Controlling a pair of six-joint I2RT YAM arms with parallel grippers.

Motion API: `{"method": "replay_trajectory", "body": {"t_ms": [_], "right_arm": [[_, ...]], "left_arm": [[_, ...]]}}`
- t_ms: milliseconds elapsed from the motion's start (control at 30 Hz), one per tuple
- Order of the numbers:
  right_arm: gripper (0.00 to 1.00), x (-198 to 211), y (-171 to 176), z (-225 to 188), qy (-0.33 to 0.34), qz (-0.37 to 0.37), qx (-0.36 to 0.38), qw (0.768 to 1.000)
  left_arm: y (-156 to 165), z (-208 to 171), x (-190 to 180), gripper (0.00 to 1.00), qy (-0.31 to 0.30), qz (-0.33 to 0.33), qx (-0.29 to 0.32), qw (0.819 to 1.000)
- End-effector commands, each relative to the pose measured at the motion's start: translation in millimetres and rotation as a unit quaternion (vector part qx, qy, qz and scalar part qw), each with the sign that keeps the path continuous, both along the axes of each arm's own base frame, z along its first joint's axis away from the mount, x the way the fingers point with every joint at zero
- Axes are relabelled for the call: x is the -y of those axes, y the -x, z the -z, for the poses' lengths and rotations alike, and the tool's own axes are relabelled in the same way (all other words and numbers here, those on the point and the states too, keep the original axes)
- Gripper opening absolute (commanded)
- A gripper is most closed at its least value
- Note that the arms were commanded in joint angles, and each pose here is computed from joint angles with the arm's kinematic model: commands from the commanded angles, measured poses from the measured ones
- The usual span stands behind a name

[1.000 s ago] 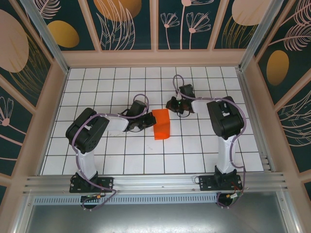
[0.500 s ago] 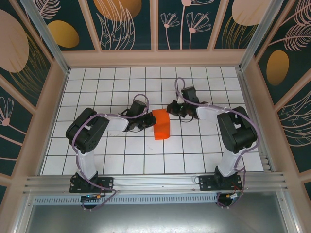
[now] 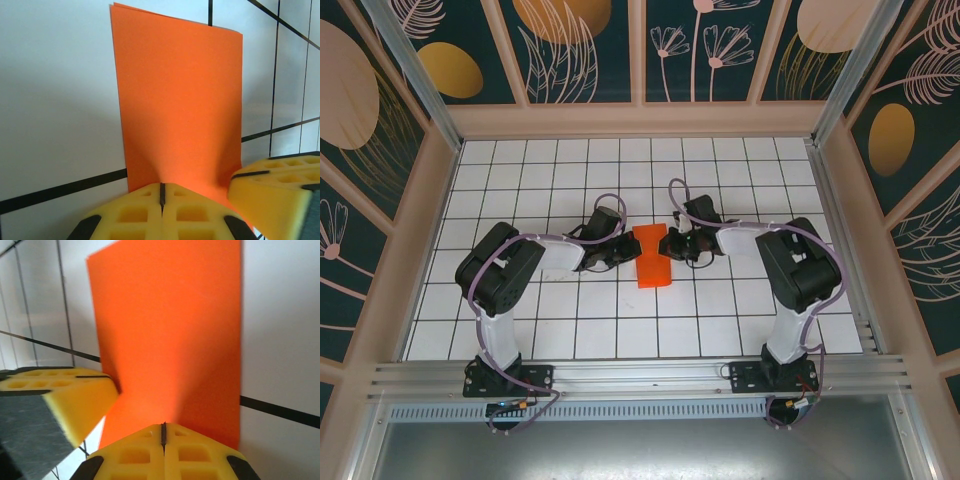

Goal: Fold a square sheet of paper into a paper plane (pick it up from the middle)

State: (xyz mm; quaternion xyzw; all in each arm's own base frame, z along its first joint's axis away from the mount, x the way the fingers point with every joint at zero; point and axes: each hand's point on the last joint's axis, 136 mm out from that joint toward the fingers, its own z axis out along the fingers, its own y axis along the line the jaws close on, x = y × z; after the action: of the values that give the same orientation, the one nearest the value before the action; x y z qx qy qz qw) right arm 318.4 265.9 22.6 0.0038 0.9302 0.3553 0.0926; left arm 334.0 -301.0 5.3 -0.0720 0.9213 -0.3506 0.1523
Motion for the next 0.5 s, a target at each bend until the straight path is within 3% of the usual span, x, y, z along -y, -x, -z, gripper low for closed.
{"method": "replay_trajectory", "body": {"t_ms": [0,333,467], "right_arm": [[0.0,-1,10,11,0.012,-0.024,-0.023,0.999],[0.0,42,40,30,0.046,-0.014,-0.057,0.997],[0.0,52,35,15,0.033,0.003,-0.04,0.999]], "left_arm": [[79,105,-82,0.0,-0.189,-0.021,-0.159,0.969],[83,109,-86,0.0,-0.195,-0.025,-0.164,0.967],[85,109,-88,0.0,-0.196,-0.026,-0.164,0.966]]}}
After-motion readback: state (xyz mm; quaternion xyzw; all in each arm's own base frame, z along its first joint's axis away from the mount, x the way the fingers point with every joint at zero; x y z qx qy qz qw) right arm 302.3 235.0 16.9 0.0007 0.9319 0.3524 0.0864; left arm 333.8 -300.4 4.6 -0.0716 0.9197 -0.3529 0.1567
